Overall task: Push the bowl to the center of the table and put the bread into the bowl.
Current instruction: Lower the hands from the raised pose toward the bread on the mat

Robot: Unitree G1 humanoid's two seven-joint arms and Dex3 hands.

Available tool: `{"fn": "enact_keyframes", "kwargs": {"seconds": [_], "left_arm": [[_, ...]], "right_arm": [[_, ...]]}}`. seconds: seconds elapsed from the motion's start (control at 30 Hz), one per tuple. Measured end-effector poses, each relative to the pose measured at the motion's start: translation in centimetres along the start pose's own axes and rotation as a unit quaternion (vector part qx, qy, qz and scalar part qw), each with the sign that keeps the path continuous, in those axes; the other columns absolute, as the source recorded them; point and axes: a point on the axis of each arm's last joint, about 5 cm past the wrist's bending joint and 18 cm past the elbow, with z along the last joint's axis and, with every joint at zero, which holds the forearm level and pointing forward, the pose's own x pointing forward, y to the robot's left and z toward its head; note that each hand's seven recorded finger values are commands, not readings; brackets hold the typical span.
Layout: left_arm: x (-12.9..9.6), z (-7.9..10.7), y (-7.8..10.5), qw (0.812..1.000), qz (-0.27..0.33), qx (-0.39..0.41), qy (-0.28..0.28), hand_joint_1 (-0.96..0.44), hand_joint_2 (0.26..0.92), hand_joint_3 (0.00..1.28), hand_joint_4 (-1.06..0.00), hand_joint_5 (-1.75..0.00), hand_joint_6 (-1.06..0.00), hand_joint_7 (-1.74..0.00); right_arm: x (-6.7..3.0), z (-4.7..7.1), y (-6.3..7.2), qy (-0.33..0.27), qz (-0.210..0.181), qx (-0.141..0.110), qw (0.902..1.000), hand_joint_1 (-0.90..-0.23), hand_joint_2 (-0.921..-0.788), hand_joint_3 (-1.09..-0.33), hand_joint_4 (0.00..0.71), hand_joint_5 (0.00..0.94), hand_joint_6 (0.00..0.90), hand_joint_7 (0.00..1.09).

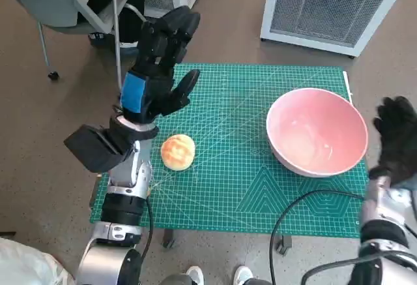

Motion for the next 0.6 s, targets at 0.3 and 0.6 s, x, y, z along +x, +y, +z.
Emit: {"fn": "enact_keyframes", "kwargs": {"seconds": [0.3,0.6], "left_arm": [[-0.3,0.3,0.3,1.0,-0.001,0.009,-0.003,-0.33,0.913,0.5,-0.11,-0.25,0.0,-0.75],[-0.7,0.5,0.7,1.0,0.002,0.018,-0.002,-0.32,0.913,0.5,-0.1,-0.28,0.0,-0.78]], "right_arm": [[0.38,0.2,2.0,0.001,0.031,0.011,0.9995,-0.51,-0.921,-0.79,0.261,0.0,0.239,0.18],[0.61,0.4,3.3,0.012,0.049,0.026,0.9984,-0.517,-0.921,-0.781,0.262,0.001,0.249,0.19]]}}
